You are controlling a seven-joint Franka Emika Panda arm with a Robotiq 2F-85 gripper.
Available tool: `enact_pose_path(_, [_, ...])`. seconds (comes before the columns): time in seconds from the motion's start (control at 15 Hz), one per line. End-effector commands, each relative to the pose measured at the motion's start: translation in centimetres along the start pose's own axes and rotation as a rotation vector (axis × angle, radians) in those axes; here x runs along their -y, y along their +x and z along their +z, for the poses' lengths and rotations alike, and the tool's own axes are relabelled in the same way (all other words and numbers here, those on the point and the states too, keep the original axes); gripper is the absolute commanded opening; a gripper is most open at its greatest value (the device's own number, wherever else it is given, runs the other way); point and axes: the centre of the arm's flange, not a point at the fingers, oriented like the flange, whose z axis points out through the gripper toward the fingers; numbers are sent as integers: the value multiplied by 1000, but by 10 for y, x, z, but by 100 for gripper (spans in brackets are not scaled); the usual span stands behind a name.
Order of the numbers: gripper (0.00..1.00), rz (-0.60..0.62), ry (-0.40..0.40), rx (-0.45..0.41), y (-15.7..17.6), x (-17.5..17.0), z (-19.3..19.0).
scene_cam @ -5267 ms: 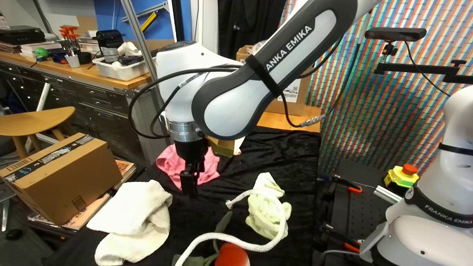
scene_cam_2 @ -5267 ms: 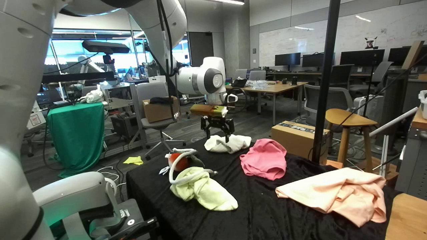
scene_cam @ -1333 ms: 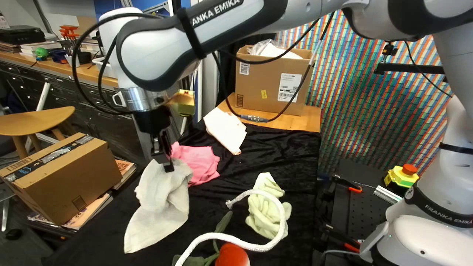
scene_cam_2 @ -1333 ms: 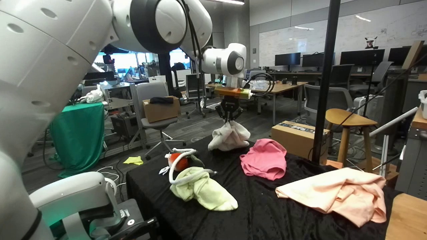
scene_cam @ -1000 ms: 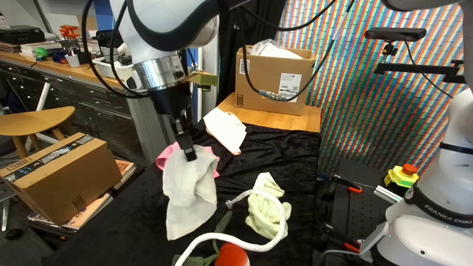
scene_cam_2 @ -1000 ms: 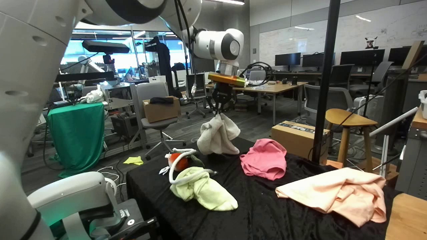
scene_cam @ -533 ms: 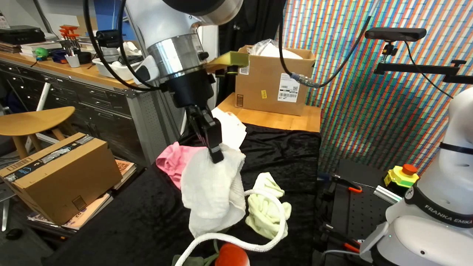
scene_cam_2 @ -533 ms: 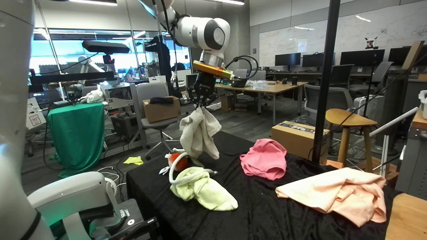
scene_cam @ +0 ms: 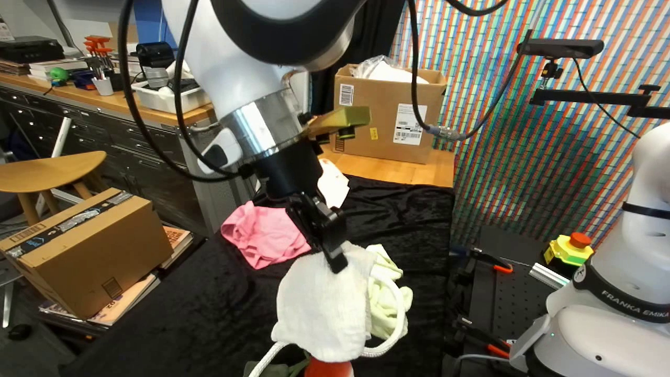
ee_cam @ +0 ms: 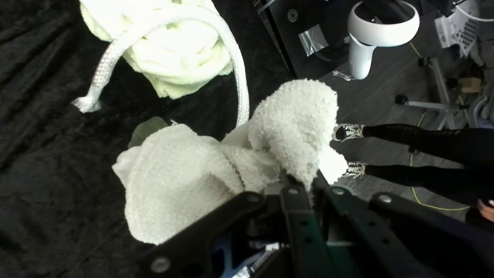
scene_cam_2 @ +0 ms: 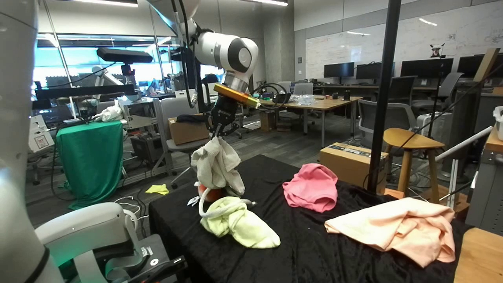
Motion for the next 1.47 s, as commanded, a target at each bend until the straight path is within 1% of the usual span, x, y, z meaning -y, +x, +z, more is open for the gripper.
enact_pose_path(0.0, [6, 9, 43, -5, 28, -5, 39])
enact_pose_path(0.27, [6, 63, 69, -3, 64, -16, 85])
enact_pose_path(0.47, [6, 99, 95, 18, 79, -23, 115])
enact_pose_path(0.6, [6, 123, 108, 24, 83, -27, 128])
enact_pose_path(0.73, [6, 139, 121, 27, 86, -31, 133])
enact_pose_path(0.8, [8, 147, 124, 26, 86, -33, 134])
enact_pose_path(0.87, [33, 155, 123, 21, 86, -34, 132])
enact_pose_path(0.93, [34, 160, 121, 19, 85, -35, 130])
enact_pose_path(1.13, [55, 172, 105, 23, 79, -36, 117])
enact_pose_path(1.2, [63, 190, 103, 42, 76, -36, 112])
enact_pose_path(1.27, [70, 197, 132, 79, 70, -36, 104])
enact_pose_path(1.33, [77, 206, 136, 85, 64, -35, 98])
enact_pose_path(1.4, [85, 210, 148, 102, 61, -36, 93])
